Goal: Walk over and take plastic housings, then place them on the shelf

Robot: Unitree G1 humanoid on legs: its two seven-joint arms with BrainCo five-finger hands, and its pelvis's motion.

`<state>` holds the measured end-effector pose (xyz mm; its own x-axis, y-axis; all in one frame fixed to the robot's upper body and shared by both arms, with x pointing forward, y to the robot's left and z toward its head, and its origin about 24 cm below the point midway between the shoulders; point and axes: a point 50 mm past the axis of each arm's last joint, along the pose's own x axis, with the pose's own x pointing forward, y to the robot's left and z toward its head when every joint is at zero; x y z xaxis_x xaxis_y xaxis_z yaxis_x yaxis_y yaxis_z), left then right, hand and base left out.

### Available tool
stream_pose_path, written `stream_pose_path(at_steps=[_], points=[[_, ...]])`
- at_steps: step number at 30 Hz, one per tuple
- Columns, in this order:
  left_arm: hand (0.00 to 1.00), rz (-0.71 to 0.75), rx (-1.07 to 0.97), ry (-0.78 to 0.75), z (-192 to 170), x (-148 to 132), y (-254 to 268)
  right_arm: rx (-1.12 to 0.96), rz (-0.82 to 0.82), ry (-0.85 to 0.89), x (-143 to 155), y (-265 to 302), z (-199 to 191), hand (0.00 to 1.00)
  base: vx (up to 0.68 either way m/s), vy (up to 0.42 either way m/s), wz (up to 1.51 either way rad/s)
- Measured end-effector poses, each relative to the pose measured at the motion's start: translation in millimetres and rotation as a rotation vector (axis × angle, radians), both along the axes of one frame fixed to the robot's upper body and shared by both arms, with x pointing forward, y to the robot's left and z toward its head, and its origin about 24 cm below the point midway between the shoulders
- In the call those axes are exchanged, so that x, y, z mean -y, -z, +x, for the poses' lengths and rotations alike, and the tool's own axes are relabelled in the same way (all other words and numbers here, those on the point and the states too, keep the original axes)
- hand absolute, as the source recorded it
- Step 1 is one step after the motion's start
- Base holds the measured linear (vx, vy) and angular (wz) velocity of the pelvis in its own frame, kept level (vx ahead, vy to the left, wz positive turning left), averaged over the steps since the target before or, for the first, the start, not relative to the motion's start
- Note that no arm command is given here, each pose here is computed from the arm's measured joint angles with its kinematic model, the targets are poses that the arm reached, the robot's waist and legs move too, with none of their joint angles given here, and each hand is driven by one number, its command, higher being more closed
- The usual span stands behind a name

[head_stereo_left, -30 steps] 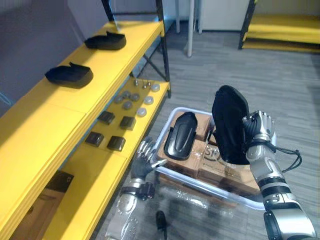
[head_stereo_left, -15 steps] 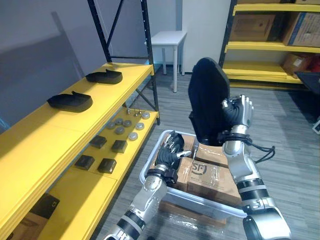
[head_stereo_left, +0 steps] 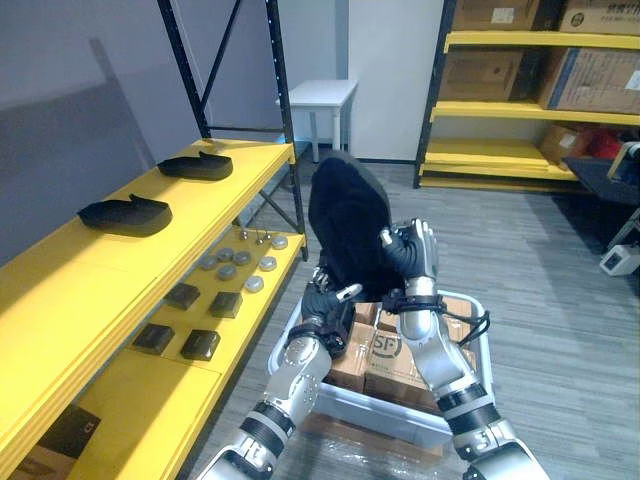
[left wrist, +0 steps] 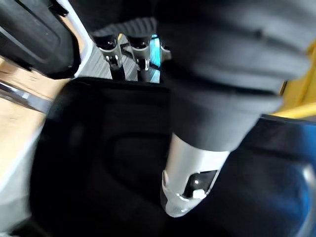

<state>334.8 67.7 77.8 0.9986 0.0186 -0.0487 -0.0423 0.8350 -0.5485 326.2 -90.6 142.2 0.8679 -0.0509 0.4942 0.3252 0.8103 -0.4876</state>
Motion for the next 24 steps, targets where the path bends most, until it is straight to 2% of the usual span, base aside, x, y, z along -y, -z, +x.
stream_pose_path(at_steps=[3, 7, 13, 24], points=[[1.00, -0.088, 0.009, -0.054, 2.9, -8.2, -4.2, -0.019, 0.030, -0.037, -6.7, 5.1, -2.8, 1.00, 0.00, -0.001, -0.01], [1.00, -0.287, 0.064, -0.120, 7.4, -19.5, -14.6, -0.043, 0.052, -0.091, -14.9, 12.3, -6.5, 1.00, -0.01, -0.002, -0.02], [1.00, -0.348, 0.084, -0.056, 4.4, -24.7, -5.3, -0.023, 0.105, -0.158, -20.0, 12.6, -11.0, 1.00, 0.00, 0.000, 0.00], [1.00, -0.219, 0.064, 0.052, -10.1, -34.4, 22.8, -0.138, 0.141, -0.192, -15.1, 35.3, -17.1, 1.00, 0.01, -0.002, 0.03]])
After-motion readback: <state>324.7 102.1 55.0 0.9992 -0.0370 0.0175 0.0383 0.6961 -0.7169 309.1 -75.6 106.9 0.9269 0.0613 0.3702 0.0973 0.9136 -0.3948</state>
